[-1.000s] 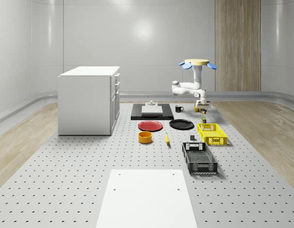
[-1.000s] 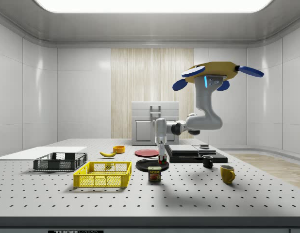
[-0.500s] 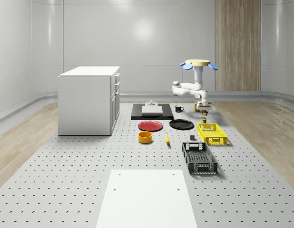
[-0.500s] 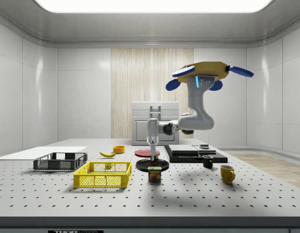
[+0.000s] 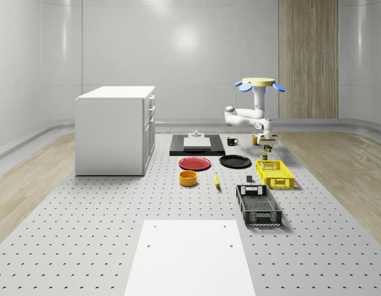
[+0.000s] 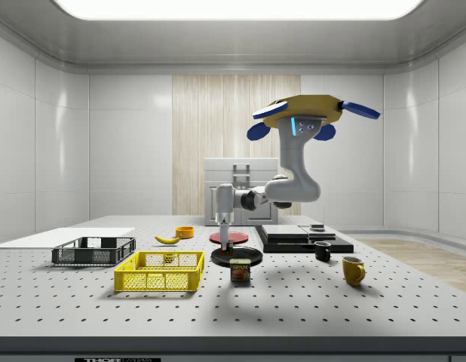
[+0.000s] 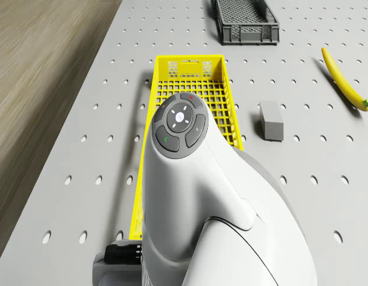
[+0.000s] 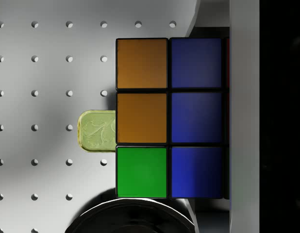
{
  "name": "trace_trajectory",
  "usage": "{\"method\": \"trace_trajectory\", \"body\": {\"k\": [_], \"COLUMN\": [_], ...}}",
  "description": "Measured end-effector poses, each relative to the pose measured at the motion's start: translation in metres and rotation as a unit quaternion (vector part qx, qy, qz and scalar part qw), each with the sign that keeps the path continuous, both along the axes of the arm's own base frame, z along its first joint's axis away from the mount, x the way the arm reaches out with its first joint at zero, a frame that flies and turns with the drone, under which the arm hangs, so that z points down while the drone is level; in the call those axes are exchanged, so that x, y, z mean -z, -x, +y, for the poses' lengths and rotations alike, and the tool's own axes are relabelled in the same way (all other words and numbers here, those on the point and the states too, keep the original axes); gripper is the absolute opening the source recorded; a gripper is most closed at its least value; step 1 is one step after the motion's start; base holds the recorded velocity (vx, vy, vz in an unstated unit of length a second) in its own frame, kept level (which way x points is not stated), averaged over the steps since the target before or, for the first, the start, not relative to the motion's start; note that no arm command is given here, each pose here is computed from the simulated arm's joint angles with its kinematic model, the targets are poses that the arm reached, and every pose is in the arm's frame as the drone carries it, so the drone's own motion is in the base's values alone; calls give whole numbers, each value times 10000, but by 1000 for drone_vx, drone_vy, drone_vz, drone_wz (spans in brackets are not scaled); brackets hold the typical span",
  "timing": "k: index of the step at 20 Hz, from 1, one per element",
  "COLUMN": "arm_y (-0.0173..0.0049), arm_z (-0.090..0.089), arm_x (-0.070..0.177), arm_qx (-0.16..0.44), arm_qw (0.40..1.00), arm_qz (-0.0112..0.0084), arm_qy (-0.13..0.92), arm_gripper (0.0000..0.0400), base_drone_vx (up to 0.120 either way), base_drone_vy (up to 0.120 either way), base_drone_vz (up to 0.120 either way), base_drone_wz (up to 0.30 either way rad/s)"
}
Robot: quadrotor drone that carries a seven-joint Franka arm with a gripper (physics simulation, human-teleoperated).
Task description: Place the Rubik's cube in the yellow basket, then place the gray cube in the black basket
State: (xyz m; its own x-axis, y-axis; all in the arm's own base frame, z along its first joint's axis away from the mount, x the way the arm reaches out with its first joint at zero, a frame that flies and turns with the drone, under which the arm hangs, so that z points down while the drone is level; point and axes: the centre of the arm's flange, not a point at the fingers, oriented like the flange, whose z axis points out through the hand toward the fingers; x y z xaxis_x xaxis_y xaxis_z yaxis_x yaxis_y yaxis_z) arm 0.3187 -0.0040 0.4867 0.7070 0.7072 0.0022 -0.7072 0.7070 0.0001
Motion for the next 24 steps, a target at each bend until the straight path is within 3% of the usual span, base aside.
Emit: {"method": "trace_trajectory", "body": {"k": [24], "arm_y": [0], "arm_z": [0], "arm_x": [0], "arm_qx": [-1], "arm_qw": [10000], "arm_qz": [0], "arm_qy": [0], "arm_gripper": [325], "base_drone_vx": [120], "base_drone_vy": [0], "base_drone_vz": [0], "base_drone_wz": [0]}}
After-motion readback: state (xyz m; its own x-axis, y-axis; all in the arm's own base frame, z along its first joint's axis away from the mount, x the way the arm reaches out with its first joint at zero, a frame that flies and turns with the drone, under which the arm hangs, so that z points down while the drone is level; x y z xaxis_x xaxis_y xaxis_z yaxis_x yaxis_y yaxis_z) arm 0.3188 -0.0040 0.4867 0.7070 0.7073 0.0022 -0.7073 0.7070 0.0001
